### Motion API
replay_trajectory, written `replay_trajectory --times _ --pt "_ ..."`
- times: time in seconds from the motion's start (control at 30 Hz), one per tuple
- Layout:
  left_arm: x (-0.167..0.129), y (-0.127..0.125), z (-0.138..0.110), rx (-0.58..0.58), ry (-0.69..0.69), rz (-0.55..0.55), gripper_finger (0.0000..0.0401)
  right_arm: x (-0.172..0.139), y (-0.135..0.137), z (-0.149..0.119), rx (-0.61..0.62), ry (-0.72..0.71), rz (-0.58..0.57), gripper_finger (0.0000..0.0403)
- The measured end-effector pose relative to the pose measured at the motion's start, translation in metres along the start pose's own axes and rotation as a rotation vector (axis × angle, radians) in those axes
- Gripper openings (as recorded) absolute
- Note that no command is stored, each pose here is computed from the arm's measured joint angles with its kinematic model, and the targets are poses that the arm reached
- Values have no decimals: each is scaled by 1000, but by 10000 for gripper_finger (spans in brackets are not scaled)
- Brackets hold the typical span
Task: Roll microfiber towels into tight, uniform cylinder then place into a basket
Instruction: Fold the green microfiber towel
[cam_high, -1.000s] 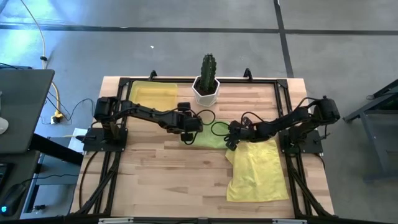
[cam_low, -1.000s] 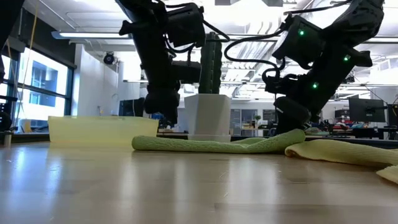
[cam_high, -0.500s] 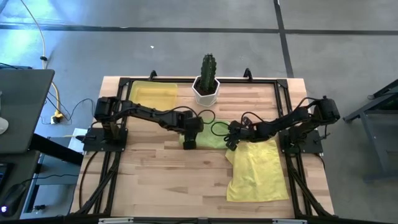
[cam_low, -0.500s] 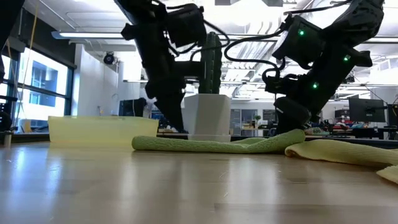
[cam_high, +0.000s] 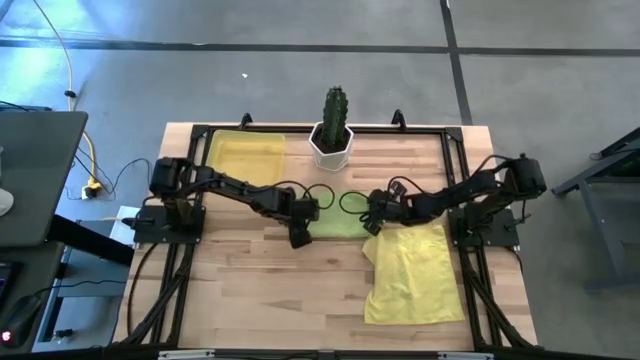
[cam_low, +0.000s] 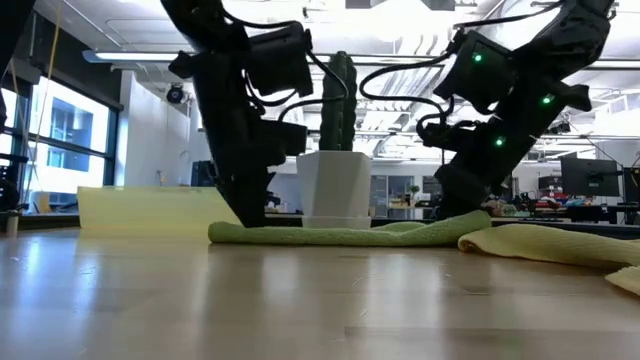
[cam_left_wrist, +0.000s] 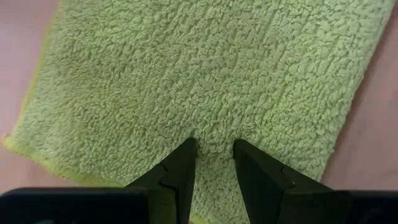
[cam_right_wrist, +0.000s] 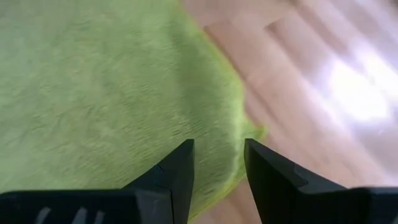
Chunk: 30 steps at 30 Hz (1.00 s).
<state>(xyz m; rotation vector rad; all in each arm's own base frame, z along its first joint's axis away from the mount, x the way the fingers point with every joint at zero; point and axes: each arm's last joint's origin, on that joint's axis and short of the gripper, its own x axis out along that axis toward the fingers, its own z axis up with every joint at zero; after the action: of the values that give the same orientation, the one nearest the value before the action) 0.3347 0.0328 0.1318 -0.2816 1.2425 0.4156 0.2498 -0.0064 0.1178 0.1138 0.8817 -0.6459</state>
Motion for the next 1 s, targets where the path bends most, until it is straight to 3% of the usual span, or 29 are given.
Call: replay_trajectory --times 0.2,0.33,0.47,0.6,0.67,0.77,1.0 --pt "-2 -23 -2 -168 -43 -85 102 10 -16 17 -87 -87 -61 133" --pt "-3 -36 -2 -181 -88 -135 101 14 -29 31 -146 -156 -104 133" --pt "-9 -40 2 -105 -144 -108 97 0 -34 45 4 -148 0 133" --pt "-17 -39 14 -3 -199 -70 97 -15 -30 42 182 -6 202 133" --pt "-19 -37 19 56 -219 -56 97 -21 -25 36 232 60 244 133" --pt "-17 -30 21 115 -213 -34 97 -24 -16 22 275 168 240 133" --pt "-11 -10 18 83 -110 24 97 -22 3 7 279 219 197 133"
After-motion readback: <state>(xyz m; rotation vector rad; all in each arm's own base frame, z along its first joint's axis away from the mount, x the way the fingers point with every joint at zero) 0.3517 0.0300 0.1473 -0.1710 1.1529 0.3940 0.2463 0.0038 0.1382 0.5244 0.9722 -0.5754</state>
